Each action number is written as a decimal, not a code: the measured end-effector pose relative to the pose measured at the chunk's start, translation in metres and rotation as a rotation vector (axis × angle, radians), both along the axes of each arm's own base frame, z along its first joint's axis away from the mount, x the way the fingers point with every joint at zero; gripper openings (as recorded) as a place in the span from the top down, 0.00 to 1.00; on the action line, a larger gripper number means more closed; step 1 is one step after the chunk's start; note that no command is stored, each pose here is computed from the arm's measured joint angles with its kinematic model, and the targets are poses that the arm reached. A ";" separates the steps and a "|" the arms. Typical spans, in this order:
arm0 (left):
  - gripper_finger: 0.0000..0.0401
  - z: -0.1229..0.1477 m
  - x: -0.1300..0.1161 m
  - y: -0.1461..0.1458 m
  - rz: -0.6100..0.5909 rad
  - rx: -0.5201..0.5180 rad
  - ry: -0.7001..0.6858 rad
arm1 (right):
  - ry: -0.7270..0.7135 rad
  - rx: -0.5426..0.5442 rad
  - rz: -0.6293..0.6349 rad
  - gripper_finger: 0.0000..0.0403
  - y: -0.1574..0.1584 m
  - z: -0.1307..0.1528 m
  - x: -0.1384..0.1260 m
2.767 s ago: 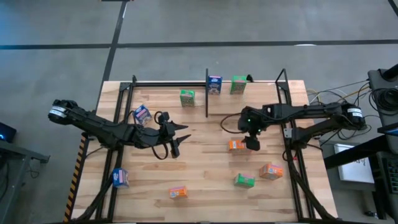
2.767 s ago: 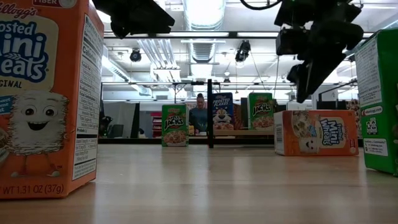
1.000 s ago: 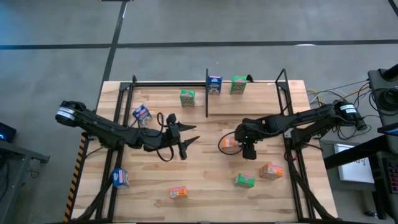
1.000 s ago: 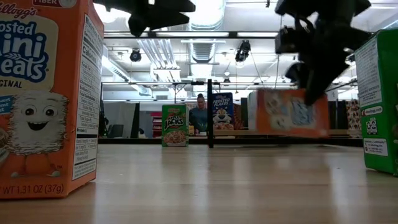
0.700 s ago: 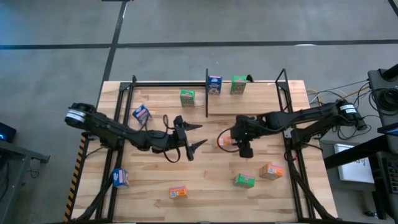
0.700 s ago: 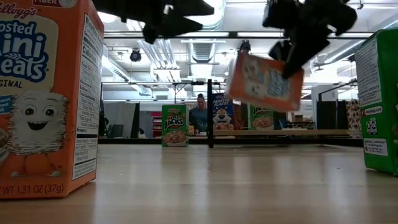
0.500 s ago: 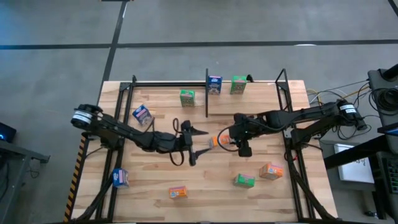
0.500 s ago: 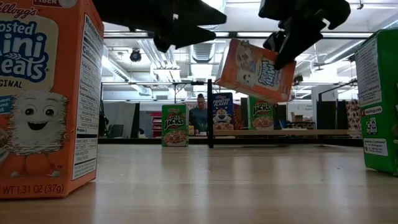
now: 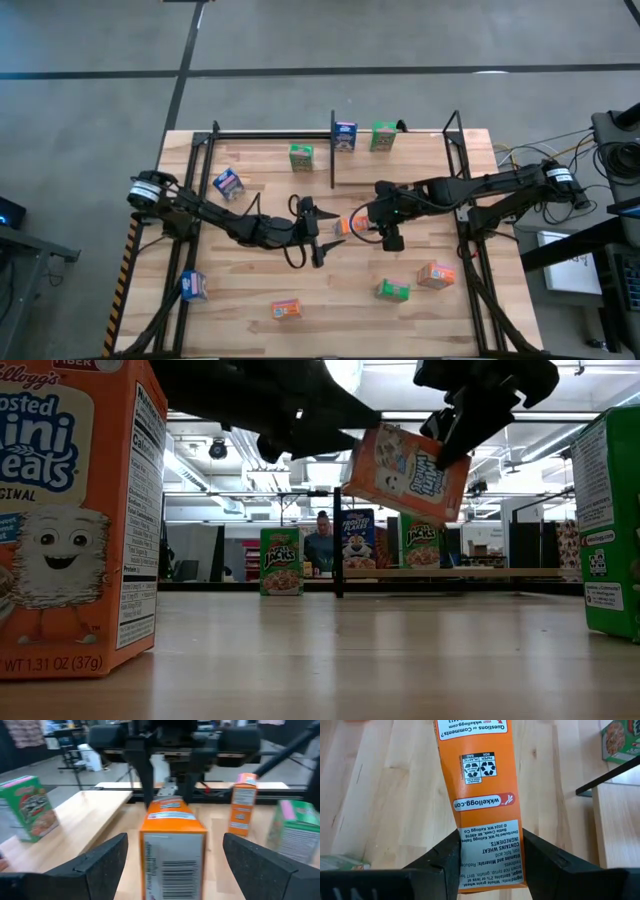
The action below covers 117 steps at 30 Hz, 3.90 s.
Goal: Stack cereal on shelf
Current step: Put the center orange cereal box on the shelf
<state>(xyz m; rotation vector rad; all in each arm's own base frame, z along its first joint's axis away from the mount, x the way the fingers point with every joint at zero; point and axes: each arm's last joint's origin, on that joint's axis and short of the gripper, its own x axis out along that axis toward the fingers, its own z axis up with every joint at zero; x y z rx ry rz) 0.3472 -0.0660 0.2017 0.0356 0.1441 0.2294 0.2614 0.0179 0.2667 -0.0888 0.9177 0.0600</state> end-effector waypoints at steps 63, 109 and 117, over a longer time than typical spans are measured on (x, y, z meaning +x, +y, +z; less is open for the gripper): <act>0.63 0.001 -0.065 -0.004 -0.116 0.049 -0.424 | -0.709 0.085 0.120 0.39 0.002 0.014 -0.027; 0.63 0.006 -0.061 -0.002 0.000 0.060 -0.426 | -0.776 0.040 0.113 0.40 0.004 0.022 -0.010; 0.63 0.009 -0.060 -0.001 0.001 0.060 -0.440 | -0.772 0.025 0.124 0.47 0.005 0.018 -0.006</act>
